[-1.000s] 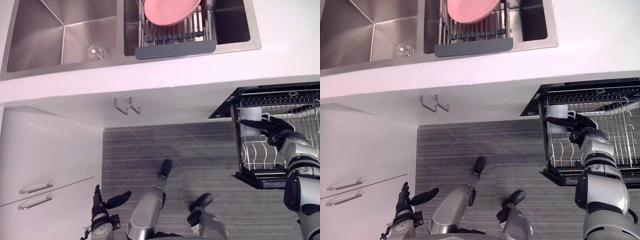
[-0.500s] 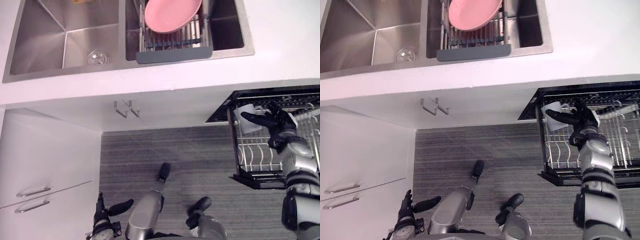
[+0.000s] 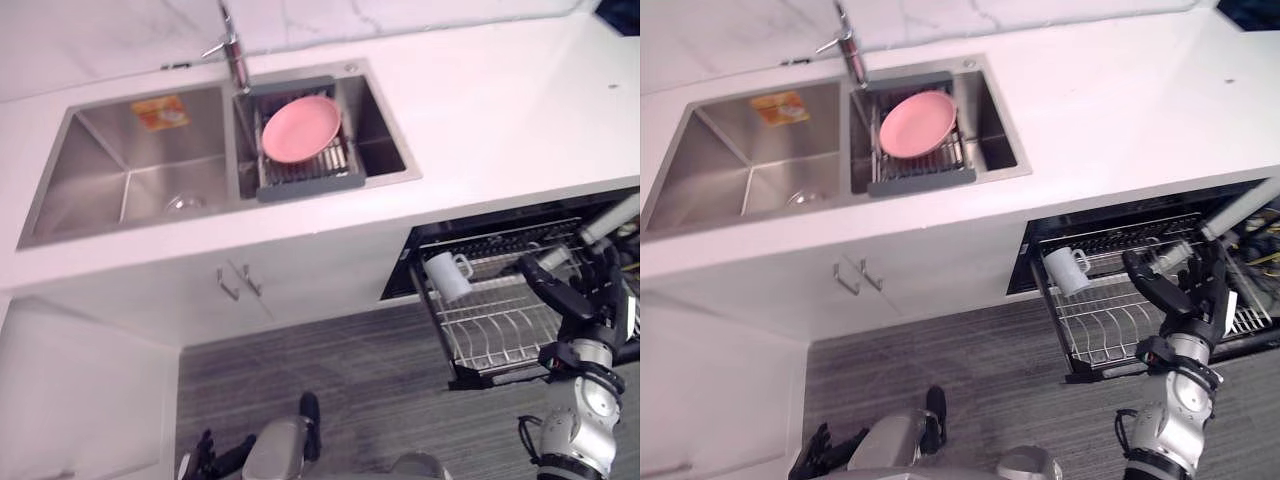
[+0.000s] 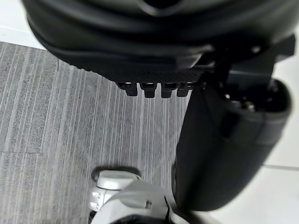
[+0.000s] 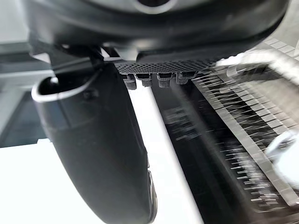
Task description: Walk over to the sink, pick up the cup, carry it to the dishwasher, place the cup inside the dishwasher, then close the dishwasher door
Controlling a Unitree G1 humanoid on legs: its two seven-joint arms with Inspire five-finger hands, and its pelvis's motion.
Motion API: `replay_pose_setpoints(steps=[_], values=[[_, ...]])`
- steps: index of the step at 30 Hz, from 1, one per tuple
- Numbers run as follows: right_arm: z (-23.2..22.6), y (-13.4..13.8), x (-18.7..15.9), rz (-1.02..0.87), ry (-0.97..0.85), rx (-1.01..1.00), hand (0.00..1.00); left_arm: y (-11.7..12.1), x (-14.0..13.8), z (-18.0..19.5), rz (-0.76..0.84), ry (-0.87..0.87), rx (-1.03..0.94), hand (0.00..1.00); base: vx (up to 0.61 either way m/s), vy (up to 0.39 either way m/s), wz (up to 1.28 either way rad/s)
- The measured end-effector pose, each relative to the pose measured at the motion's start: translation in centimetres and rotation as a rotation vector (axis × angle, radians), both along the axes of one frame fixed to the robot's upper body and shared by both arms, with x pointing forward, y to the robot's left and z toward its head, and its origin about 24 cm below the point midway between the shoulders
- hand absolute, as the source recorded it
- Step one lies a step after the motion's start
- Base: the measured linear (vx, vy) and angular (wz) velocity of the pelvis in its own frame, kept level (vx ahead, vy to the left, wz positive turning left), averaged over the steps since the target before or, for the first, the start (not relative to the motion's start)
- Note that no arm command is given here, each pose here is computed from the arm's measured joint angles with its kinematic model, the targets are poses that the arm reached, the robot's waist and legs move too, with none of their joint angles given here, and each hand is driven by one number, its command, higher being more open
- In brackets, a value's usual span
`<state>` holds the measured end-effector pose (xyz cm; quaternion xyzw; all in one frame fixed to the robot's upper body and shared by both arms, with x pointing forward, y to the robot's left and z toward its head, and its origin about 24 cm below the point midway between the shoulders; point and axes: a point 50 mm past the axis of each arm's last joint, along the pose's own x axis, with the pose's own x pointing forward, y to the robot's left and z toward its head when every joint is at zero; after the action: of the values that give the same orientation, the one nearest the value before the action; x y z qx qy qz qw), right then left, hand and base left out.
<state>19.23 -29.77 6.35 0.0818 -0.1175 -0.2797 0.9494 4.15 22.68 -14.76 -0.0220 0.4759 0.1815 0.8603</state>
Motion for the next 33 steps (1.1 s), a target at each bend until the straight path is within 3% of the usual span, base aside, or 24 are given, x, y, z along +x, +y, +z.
replay_pose_setpoints(steps=[4, 9, 12, 21, 25, 29, 33], values=[[3.8, 0.8, -1.7, -0.005, -0.206, -0.122, 1.0, 0.7, 0.6, 0.1, -0.035, -0.01, -0.007, 1.0, 0.23, -0.012, 0.81], [6.5, 3.3, -0.8, 0.135, -0.347, -0.182, 1.0, 0.5, 1.2, 0.0, -0.072, -0.025, -0.035, 1.0, 0.26, -0.124, 0.69], [6.5, 4.3, -0.2, 0.204, -0.344, -0.179, 1.0, -0.5, 1.3, -0.4, -0.092, -0.009, -0.045, 1.0, 0.22, -0.163, 0.27], [5.3, 5.1, 0.8, 0.293, -0.295, -0.155, 1.0, -0.4, 0.6, -0.7, -0.134, 0.023, 0.039, 1.0, 0.07, -0.042, -0.13], [5.3, 5.9, 0.5, 0.334, -0.285, -0.164, 1.0, -0.7, -0.6, -0.9, -0.067, 0.046, 0.05, 1.0, -0.03, -0.012, -0.17], [6.7, 7.0, -0.7, 0.378, -0.335, -0.202, 1.0, -1.0, 0.1, -0.5, 0.06, -0.027, 0.056, 1.0, 0.02, -0.014, 0.16], [7.5, 6.7, -0.2, 0.344, -0.374, -0.21, 1.0, -1.4, 0.0, -0.7, 0.046, -0.02, -0.014, 1.0, 0.11, 0.059, 0.06]])
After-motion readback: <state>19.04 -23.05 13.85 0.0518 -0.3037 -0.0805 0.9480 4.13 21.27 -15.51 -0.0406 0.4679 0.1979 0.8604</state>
